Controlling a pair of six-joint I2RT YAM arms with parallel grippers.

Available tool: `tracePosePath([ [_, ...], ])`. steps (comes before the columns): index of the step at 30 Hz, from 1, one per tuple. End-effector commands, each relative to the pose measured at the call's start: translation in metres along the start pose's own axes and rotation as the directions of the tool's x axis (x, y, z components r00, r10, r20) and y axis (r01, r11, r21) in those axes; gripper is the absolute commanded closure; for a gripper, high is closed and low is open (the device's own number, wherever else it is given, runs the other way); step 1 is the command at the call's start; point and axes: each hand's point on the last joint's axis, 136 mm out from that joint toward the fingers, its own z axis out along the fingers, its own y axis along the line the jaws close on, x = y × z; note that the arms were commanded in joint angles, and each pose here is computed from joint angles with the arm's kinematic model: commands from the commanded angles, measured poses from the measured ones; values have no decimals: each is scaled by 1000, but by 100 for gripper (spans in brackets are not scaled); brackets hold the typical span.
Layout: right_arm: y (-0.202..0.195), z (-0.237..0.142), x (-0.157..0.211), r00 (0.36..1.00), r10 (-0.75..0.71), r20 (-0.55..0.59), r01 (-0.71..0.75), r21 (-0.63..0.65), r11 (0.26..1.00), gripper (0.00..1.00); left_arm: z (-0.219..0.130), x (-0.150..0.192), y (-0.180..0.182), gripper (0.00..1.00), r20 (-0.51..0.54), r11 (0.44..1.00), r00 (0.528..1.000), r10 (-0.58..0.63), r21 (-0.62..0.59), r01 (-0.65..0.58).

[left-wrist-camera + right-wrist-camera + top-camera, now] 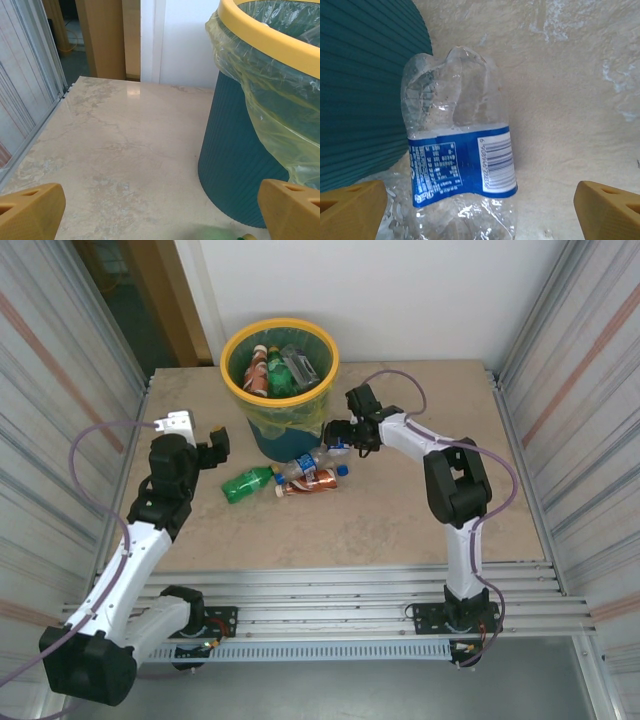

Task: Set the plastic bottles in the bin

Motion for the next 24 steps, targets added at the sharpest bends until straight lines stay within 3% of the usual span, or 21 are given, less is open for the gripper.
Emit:
tracePosePath([
  [1,5,8,-1,1000,-19,-20,19,-12,1000,7,2,-4,0,1,20,1000,999,-28,6,28],
  [14,-4,32,11,997,-7,-75,9,24,1000,14,7,1,2,1,-1,999,999,-36,9,36],
  [24,-39,31,29,988,78,-133,-54,177,983,26,11,4,1,1,-13,998,999,-51,19,52],
])
